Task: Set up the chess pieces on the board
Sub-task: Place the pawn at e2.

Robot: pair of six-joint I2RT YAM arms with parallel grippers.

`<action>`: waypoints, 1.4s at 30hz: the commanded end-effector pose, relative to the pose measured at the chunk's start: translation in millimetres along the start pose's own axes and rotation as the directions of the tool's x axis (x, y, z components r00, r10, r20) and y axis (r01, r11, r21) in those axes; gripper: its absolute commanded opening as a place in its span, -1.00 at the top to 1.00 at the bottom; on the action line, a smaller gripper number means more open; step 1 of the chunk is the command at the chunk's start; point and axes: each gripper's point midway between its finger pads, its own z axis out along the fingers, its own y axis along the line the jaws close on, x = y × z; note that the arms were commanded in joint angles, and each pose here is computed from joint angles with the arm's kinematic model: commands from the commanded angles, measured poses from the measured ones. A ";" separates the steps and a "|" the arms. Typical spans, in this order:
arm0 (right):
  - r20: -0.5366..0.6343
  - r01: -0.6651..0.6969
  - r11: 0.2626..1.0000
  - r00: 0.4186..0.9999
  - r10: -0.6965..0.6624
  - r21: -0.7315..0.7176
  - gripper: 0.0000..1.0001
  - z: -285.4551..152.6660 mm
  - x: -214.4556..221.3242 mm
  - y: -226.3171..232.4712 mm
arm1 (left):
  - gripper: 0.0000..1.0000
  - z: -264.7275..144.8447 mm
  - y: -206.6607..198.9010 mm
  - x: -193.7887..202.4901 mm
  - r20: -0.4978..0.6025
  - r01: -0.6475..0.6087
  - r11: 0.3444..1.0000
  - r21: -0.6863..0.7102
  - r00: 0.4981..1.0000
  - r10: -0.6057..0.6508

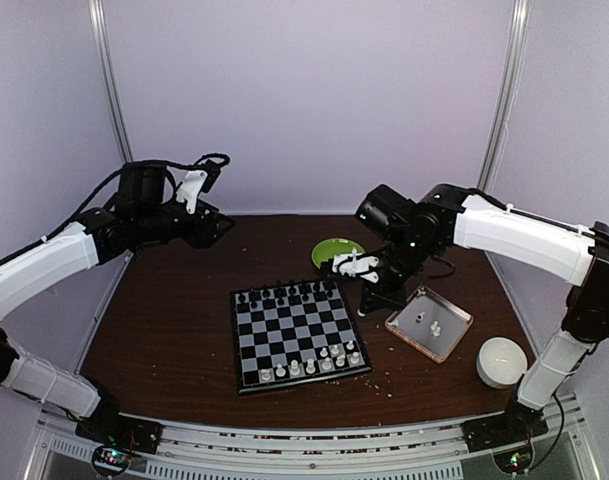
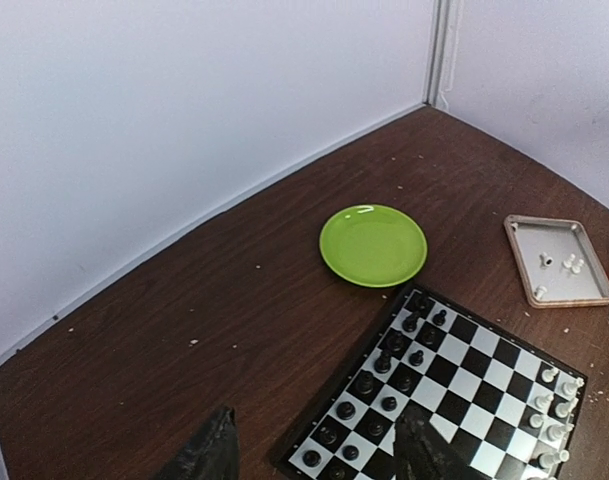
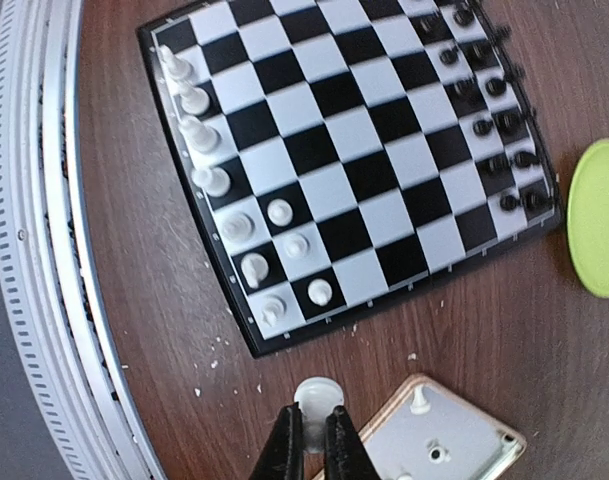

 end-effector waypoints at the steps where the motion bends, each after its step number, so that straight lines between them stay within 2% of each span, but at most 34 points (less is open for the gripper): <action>1: -0.050 0.130 0.991 0.990 -0.130 0.009 0.88 4.7 -29.5 18.6 | -0.09 -25.5 31.5 -28.9 0.102 0.029 0.991 -0.133 0.995 -0.016; 5: -0.075 0.209 0.978 0.975 -0.209 -0.007 0.87 22.7 -61.8 30.5 | -0.13 -34.3 40.4 -31.5 0.118 0.027 0.983 -0.179 0.993 -0.005; 12: -0.078 0.244 0.970 0.966 -0.245 -0.020 0.87 56.7 -99.8 40.6 | -0.14 -43.9 43.3 -36.2 0.135 0.019 0.978 -0.206 0.991 0.009; 19: -0.188 0.222 0.975 0.956 -0.223 -0.030 0.87 93.3 -79.2 31.2 | -0.14 -50.3 43.5 -40.3 0.152 0.016 0.977 -0.211 0.988 0.017; 42: -0.212 0.187 0.975 0.955 -0.210 -0.123 0.84 141.7 -67.8 38.4 | -0.14 -52.2 41.0 -41.0 0.153 0.006 0.980 -0.200 0.988 0.026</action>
